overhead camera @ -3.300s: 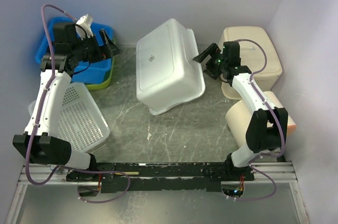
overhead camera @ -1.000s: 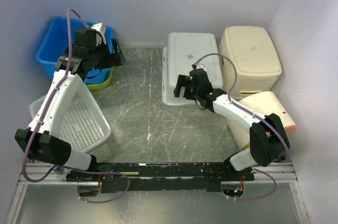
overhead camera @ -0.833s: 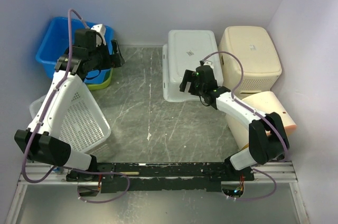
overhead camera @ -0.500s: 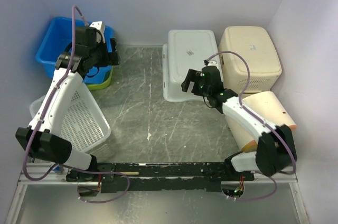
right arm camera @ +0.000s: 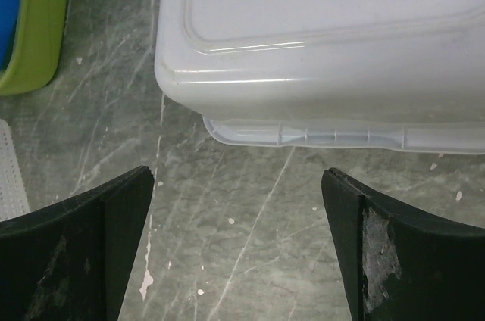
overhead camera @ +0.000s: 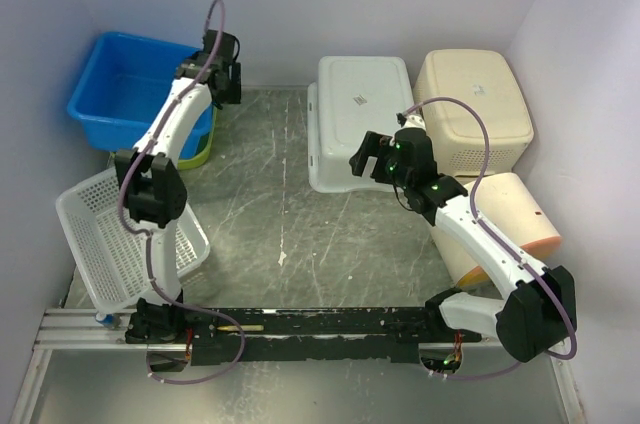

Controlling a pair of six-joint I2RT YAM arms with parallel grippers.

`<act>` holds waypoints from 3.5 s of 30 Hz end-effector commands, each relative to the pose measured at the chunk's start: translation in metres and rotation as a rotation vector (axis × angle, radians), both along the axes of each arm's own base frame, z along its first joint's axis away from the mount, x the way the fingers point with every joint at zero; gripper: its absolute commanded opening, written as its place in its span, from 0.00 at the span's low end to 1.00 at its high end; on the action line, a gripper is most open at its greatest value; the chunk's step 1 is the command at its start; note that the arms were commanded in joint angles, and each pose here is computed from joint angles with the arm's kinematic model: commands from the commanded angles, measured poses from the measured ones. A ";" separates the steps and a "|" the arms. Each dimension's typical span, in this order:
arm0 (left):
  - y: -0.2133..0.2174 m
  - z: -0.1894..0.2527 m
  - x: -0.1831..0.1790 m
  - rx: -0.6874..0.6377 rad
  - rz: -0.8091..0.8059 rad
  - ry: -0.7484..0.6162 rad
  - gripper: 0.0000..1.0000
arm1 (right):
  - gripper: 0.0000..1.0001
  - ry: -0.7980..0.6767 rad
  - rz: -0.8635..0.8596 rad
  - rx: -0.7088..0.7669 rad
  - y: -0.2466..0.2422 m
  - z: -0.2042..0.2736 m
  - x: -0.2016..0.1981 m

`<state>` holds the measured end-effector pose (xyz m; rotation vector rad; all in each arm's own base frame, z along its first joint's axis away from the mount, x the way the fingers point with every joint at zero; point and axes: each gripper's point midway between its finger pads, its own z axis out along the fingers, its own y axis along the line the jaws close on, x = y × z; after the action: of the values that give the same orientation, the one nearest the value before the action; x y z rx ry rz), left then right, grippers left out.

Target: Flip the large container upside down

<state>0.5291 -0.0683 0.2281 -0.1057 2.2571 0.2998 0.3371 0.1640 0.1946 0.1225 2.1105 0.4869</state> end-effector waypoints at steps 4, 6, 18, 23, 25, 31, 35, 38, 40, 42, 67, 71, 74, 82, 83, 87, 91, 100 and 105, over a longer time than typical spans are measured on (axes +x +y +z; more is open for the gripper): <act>0.016 -0.053 0.003 0.147 0.028 0.122 0.85 | 0.94 0.004 0.028 0.037 0.008 0.002 -0.002; 0.017 -0.061 0.004 0.151 0.030 0.130 0.70 | 0.94 0.018 0.036 0.049 0.012 0.000 -0.002; 0.018 0.034 -0.028 0.309 0.095 -0.007 0.07 | 0.94 0.036 0.032 0.032 0.011 -0.005 0.001; -0.013 0.104 -0.057 0.357 0.068 -0.127 0.07 | 0.93 0.048 0.037 0.054 0.017 -0.006 0.003; -0.028 0.131 -0.067 0.318 0.030 -0.179 0.07 | 0.93 0.048 0.031 0.058 0.017 -0.006 0.004; -0.078 0.188 -0.098 0.087 -0.148 -0.311 0.06 | 0.93 0.028 0.012 0.058 0.013 0.001 0.004; -0.110 0.218 -0.117 -0.145 -0.293 -0.393 0.06 | 0.93 0.013 -0.009 0.052 0.008 0.007 0.005; -0.129 0.237 -0.131 -0.296 -0.380 -0.443 0.07 | 0.93 -0.003 -0.024 0.052 0.005 0.014 0.005; -0.143 0.245 -0.140 -0.394 -0.439 -0.457 0.06 | 0.93 -0.012 -0.029 0.053 0.004 0.017 0.005; -0.150 0.249 -0.144 -0.483 -0.473 -0.470 0.07 | 0.93 -0.015 -0.035 0.053 0.003 0.018 0.005; -0.112 0.189 -0.147 -1.478 -0.574 -0.409 0.07 | 0.93 0.019 -0.006 0.033 0.006 0.003 0.002; -0.113 0.188 -0.145 -1.509 -0.578 -0.408 0.07 | 0.93 0.020 -0.007 0.031 0.006 0.003 0.003; -0.109 0.179 -0.144 -1.568 -0.538 -0.402 0.07 | 0.93 0.024 -0.006 0.031 0.007 0.002 0.004; -0.086 0.131 -0.137 -1.771 -0.400 -0.320 0.06 | 0.93 0.025 -0.002 0.031 0.007 0.002 0.004; -0.081 0.123 -0.135 -1.781 -0.373 -0.306 0.07 | 0.93 0.024 -0.002 0.030 0.007 0.002 0.004; -0.055 0.084 -0.132 -1.811 -0.250 -0.254 0.07 | 0.93 0.023 -0.003 0.029 0.007 0.003 0.004; -0.030 0.047 -0.127 -1.774 -0.159 -0.187 0.07 | 0.93 0.024 0.002 0.032 0.008 0.002 0.004; -0.008 -0.014 -0.105 -1.440 -0.071 0.011 0.44 | 0.93 0.022 -0.003 0.033 0.007 0.002 0.004; -0.006 -0.032 -0.098 -1.312 -0.073 0.073 0.57 | 0.93 0.032 0.003 0.040 0.010 -0.002 0.004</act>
<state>0.4432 -0.0731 0.2414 -0.7082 1.9306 -1.3918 0.3365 0.1698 0.1857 0.1546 2.1562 0.5157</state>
